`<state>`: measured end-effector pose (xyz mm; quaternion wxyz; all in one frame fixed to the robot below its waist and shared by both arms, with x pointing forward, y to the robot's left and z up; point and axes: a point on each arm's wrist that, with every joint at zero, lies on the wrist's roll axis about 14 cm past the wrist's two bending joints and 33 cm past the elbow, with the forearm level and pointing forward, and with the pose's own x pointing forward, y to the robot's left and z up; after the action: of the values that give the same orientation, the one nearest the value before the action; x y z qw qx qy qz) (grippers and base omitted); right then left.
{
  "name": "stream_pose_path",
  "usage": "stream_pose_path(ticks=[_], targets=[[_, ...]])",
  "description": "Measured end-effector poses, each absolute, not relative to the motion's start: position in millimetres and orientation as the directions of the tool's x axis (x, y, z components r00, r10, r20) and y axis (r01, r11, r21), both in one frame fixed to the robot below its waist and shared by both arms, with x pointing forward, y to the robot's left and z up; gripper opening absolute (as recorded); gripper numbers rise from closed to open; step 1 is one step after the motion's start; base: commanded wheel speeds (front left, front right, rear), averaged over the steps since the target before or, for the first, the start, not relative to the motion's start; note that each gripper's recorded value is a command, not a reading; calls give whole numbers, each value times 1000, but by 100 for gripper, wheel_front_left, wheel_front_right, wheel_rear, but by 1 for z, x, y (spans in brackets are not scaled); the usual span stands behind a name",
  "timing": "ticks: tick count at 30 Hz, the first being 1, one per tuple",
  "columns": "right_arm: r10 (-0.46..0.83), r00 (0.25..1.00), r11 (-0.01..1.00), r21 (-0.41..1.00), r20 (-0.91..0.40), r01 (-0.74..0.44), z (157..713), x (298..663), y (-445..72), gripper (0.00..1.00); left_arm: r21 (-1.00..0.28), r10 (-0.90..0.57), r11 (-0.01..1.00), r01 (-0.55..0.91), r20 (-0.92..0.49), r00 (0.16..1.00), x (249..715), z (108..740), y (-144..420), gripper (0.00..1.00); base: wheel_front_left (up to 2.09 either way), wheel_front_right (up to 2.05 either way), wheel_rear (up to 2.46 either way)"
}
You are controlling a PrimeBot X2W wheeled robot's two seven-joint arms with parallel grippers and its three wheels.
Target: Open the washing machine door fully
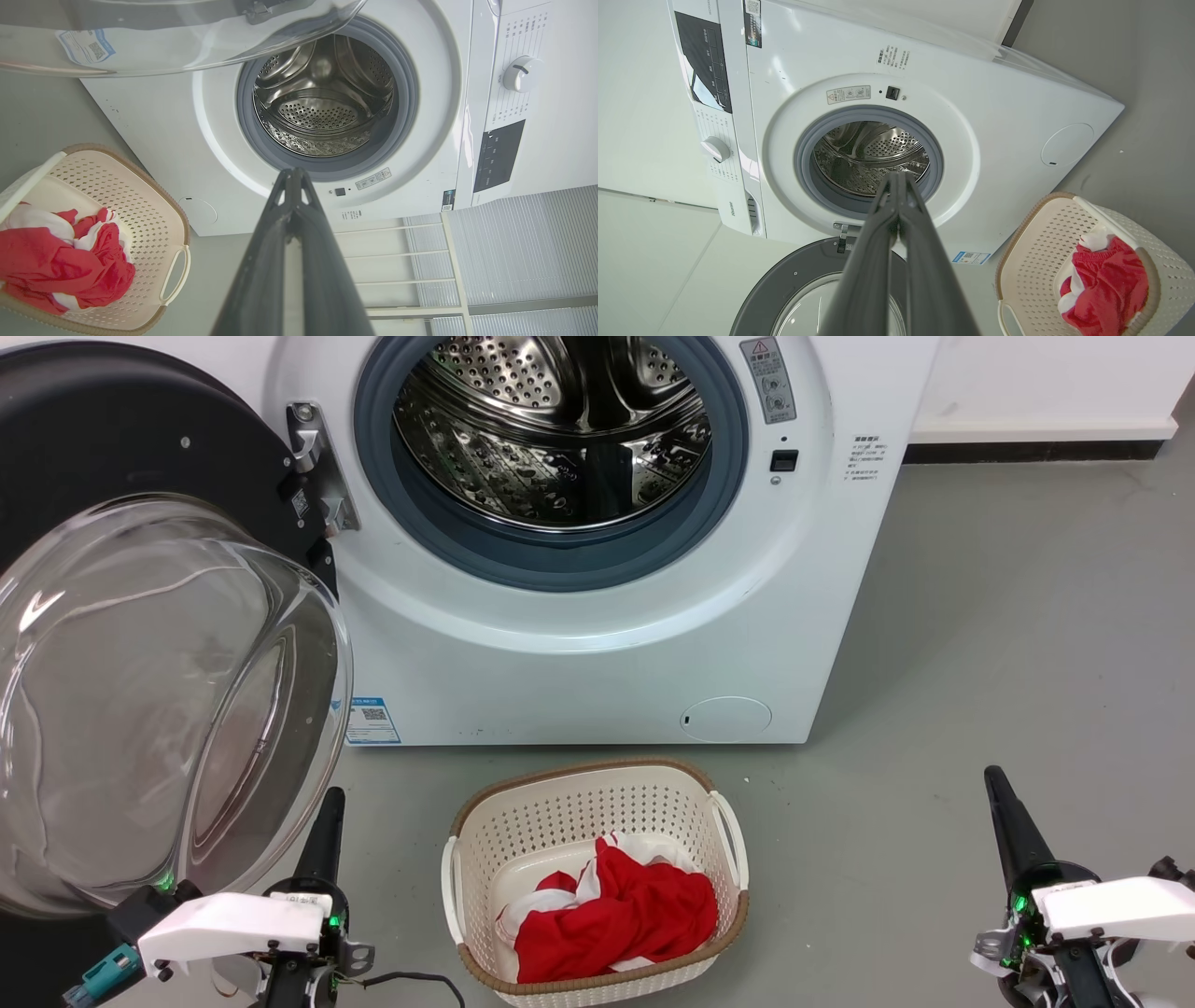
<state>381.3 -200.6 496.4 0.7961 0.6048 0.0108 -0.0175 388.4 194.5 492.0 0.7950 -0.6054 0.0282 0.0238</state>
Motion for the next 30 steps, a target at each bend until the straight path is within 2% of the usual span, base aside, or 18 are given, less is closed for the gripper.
stream_pose_path(ticks=[30], targets=[[-1,1000,23,1000,-12,12,504,387,-200,0,-1000,-2,20,-15,-15,1000,388,503,199,0,0,0,0]])
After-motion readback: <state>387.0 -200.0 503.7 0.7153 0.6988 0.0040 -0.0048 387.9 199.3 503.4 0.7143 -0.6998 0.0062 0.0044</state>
